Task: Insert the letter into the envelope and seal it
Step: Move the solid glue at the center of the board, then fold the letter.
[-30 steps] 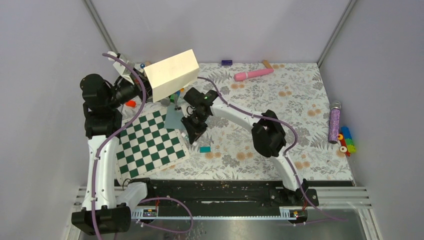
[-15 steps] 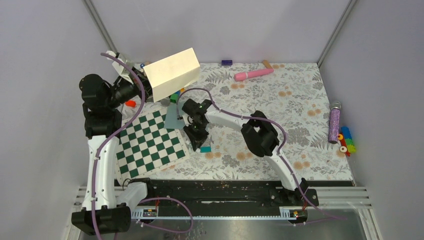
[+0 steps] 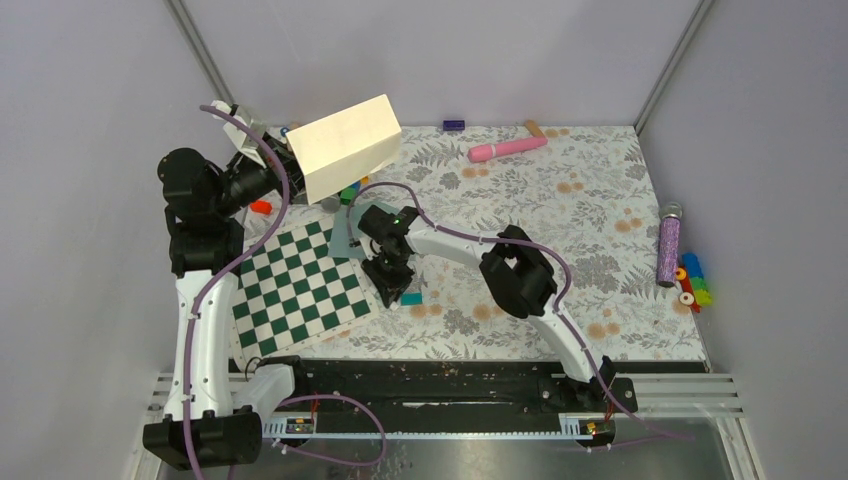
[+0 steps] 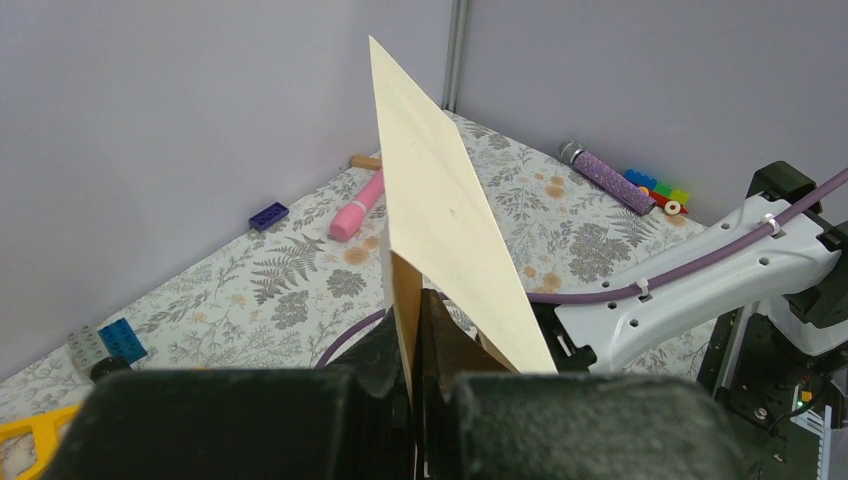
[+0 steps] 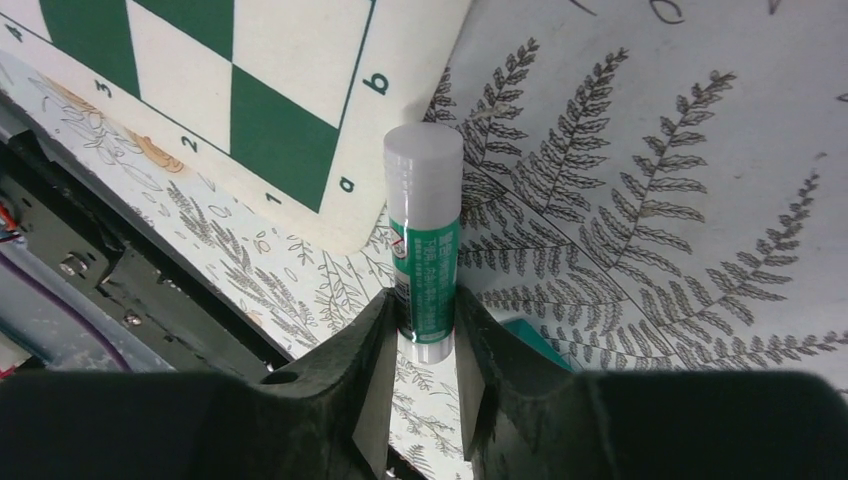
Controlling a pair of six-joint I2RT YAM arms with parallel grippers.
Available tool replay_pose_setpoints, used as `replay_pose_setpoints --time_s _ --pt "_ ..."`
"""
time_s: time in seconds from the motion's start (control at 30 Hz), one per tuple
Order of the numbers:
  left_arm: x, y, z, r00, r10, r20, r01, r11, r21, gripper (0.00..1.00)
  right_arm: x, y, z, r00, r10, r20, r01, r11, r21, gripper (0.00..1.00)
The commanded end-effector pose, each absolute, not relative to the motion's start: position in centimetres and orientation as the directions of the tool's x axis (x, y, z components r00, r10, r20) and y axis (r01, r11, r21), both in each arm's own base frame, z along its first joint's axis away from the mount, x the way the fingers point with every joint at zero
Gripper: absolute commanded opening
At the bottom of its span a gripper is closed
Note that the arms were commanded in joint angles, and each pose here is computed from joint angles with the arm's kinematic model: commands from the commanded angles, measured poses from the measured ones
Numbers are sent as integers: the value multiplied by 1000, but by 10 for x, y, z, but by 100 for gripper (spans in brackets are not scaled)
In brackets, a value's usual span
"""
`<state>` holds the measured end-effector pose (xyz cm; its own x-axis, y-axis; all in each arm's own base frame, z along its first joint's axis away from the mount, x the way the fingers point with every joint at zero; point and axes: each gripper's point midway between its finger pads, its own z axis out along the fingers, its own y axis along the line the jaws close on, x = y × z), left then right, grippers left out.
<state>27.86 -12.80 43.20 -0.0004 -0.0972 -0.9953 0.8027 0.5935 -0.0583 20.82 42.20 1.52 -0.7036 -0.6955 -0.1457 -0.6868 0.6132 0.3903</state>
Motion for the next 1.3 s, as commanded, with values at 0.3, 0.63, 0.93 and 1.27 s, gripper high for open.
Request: replay_pose_setpoints --time_s 0.3,0.63,0.93,1.27 --pt "272 -130 446 57 -100 -993 823 568 -10 0 230 410 52 -641 -721 -262 -767 595 239 47" --pt "270 -131 447 56 -101 -993 824 566 -11 0 238 409 91 -594 -724 -349 -802 565 194 78" --pt "267 -133 446 51 -100 -994 836 549 -12 0 285 367 144 -487 -748 -451 -791 597 -136 99" --pt "242 -148 441 57 -92 -994 912 410 14 0 364 222 172 -586 -653 -480 -566 753 -335 100"
